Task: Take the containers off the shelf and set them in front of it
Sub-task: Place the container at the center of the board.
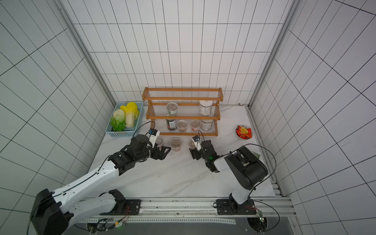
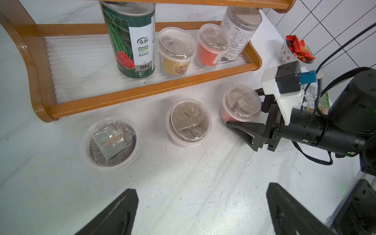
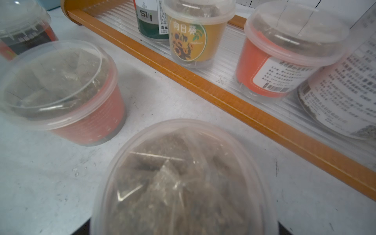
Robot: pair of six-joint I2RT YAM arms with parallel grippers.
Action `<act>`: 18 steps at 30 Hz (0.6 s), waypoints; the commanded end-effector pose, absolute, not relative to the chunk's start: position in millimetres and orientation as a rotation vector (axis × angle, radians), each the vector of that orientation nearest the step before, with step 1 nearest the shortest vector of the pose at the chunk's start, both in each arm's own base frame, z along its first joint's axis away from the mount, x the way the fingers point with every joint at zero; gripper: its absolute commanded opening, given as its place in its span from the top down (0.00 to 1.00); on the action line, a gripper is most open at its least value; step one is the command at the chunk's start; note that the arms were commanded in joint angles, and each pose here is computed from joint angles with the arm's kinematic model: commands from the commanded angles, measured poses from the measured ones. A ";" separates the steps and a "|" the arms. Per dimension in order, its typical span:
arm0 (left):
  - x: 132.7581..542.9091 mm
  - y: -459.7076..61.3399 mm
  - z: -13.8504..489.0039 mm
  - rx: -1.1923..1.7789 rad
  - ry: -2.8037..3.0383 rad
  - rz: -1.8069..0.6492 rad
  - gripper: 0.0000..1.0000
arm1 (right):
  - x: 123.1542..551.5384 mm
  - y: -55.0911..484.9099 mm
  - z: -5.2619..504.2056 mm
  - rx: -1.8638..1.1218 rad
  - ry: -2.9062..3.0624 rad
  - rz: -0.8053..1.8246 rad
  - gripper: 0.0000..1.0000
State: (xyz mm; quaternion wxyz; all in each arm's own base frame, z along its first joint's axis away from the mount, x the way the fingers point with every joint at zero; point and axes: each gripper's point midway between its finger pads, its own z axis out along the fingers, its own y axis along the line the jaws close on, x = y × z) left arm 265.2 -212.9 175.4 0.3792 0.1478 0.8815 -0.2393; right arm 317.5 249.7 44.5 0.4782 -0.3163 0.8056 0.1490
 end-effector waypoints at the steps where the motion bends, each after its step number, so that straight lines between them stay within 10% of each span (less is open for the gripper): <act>1: 265.5 -210.8 174.3 0.370 2.252 -0.599 0.03 | 318.8 240.3 40.1 -0.766 1.975 0.315 0.13; 18: 269.5 -210.8 176.3 0.368 2.247 -0.586 0.03 | 296.8 221.7 76.1 -0.710 1.954 0.340 0.01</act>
